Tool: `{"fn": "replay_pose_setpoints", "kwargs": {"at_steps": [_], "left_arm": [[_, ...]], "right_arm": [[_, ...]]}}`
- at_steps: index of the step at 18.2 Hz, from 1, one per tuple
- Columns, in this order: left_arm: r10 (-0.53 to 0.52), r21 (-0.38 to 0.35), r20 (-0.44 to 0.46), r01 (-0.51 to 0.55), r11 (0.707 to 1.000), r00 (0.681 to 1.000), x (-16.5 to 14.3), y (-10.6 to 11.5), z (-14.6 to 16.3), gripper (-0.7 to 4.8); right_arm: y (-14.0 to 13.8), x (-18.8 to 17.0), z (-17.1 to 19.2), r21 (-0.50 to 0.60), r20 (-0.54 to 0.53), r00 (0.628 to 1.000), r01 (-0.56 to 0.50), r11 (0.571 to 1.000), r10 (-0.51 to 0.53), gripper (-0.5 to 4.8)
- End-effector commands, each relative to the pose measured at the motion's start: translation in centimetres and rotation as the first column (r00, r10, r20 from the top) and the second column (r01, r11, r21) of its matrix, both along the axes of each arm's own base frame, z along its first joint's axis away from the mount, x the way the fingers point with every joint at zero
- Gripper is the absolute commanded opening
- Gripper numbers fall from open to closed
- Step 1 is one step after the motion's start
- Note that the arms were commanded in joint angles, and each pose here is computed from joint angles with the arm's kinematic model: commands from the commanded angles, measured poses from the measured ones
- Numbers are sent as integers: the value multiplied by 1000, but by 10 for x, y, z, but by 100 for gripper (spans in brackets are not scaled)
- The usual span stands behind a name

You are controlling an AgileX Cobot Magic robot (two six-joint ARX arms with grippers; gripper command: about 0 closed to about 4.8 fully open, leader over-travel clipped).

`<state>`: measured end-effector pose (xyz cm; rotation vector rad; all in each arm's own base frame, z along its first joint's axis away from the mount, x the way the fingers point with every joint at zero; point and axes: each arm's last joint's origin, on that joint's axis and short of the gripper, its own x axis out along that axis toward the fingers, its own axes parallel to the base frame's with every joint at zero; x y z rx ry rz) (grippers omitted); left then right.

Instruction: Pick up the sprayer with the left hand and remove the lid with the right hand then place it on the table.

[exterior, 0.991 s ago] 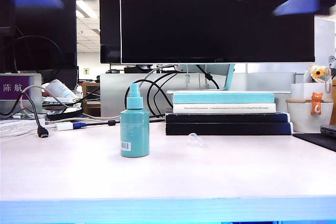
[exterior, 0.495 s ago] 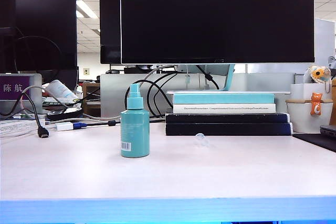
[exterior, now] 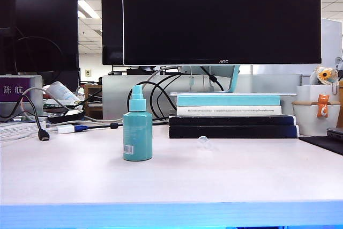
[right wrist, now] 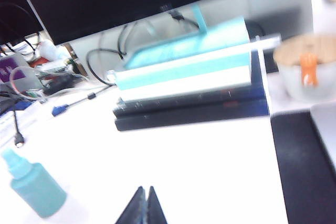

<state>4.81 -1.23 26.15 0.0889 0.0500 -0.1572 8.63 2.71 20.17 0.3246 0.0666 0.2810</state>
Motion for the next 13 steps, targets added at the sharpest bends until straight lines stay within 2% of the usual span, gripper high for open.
{"fn": "replay_pose_setpoints", "kwargs": {"at_steps": [1,3,5,13], "left_arm": [[2,-85,-23,-4,996,1000,10,-4,-15,51],[46,-148,-21,-49,988,999,11,-3,-15,52],[141,-240,-34,-145,960,989,11,0,-15,54],[140,-240,-34,-144,960,990,11,0,-15,54]], "right_arm": [[0,3,-10,11,2,1000,22,1000,-22,-1],[1,4,-13,8,-6,1000,23,1000,-23,-1],[-1,4,-14,4,-12,998,70,998,-70,10],[-1,4,-14,5,-9,997,70,998,-70,9]]}}
